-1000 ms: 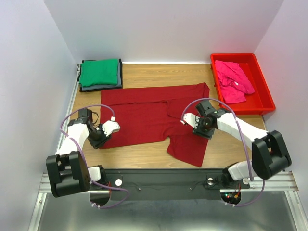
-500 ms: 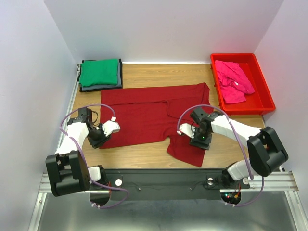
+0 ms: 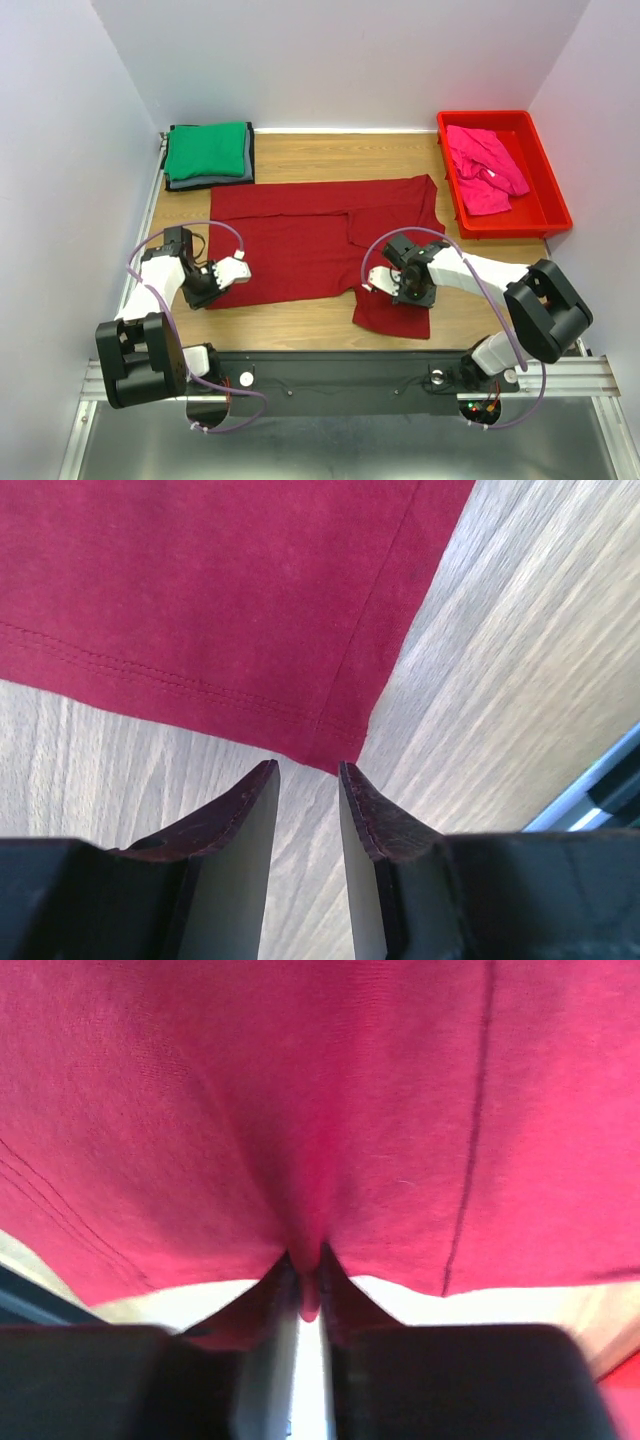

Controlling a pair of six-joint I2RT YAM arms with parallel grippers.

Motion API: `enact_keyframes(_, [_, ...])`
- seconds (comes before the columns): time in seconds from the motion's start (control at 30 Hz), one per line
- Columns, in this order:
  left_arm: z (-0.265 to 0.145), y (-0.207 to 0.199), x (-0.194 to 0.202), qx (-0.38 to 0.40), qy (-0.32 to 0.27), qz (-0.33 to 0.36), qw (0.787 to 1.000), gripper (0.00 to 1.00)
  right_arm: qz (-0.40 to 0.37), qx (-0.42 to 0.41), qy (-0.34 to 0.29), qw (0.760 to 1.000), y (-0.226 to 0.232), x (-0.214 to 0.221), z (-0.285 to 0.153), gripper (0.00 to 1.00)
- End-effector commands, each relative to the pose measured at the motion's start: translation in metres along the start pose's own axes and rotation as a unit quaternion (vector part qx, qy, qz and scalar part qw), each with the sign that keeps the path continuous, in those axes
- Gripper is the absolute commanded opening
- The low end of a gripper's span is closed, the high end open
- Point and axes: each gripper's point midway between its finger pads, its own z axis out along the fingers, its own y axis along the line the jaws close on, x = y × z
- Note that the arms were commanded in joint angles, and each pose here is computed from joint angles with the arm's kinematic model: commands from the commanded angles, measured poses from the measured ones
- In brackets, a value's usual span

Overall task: Fold and stack the t-shirts
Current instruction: Fold the tshirt

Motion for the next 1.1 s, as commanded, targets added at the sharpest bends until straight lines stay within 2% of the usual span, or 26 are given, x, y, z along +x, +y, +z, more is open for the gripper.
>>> enact_keyframes(0.0, [0.011,-0.007,0.012,0.003,0.021,0.038,0.999,0.41,0.021,-0.004,0.004,1.0,0.003,-0.001,0.014,0.05])
enact_keyframes(0.07, [0.015,-0.005,0.014,-0.004,0.022,0.045,0.999,0.41,0.026,-0.002,0.001,1.0,0.002,-0.003,0.012,0.01])
enact_keyframes(0.2, [0.019,-0.008,0.012,0.004,0.013,0.051,0.999,0.41,0.032,0.0,-0.004,0.999,0.001,-0.005,0.009,0.01])
enact_keyframes(0.3, [0.025,-0.012,0.018,0.013,0.022,0.054,0.998,0.37,0.036,-0.002,-0.008,0.999,0.001,-0.007,0.006,0.01])
enact_keyframes(0.43, [0.027,-0.012,0.02,0.017,0.027,0.054,0.998,0.12,0.044,0.007,-0.018,0.999,-0.001,-0.009,-0.005,0.01])
enact_keyframes(0.57, [0.011,-0.005,0.008,0.016,0.01,0.05,0.999,0.0,0.053,0.019,-0.033,0.998,-0.002,-0.009,-0.022,0.01])
enact_keyframes(0.8, [-0.009,0.0,0.0,0.008,0.006,0.056,0.998,0.0,0.061,0.012,-0.04,0.997,0.01,0.003,-0.044,0.0])
enact_keyframes(1.07, [-0.023,0.003,-0.014,0.006,-0.019,0.049,0.999,0.0,0.065,0.04,-0.052,0.996,-0.005,0.005,-0.066,0.01])
